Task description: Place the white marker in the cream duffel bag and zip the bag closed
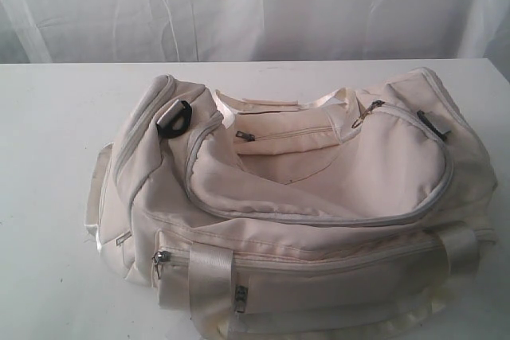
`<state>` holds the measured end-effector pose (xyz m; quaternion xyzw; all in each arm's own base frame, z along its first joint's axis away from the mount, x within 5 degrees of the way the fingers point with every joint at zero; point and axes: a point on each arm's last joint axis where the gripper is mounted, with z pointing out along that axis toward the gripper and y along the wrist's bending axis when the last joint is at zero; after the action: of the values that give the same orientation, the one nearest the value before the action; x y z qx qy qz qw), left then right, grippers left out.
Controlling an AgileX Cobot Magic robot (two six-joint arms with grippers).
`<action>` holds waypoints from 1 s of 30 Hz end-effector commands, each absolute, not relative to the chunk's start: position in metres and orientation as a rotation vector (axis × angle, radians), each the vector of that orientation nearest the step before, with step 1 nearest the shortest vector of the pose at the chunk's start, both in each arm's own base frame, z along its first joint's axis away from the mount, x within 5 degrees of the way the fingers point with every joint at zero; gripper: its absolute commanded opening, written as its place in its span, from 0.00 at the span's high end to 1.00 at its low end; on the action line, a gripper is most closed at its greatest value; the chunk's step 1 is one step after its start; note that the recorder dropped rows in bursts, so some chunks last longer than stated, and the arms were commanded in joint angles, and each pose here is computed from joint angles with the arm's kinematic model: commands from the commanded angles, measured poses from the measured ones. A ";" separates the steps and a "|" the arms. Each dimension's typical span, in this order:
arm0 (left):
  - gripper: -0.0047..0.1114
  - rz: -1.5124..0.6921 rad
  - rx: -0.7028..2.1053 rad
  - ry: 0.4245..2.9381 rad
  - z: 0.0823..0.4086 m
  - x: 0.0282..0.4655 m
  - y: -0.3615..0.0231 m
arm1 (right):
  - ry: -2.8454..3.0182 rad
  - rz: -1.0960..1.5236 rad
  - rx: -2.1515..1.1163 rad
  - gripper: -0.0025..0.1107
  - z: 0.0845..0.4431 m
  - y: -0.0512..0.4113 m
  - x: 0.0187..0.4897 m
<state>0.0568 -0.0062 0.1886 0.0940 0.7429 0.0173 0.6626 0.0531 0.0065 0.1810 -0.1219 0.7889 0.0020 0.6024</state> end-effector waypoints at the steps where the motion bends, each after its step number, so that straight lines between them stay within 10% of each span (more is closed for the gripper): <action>1: 0.59 0.033 0.200 1.709 0.185 0.056 -0.006 | 1.816 -0.001 -0.277 0.68 0.181 0.006 0.053; 30: 0.59 0.000 0.189 1.817 0.175 0.054 -0.006 | 1.816 -0.001 -0.277 0.68 0.181 0.006 0.053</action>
<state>0.0545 -0.0065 0.1768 0.0847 0.7864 0.0008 0.6119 0.0531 0.0065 0.1810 -0.1219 0.7889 0.0020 0.6024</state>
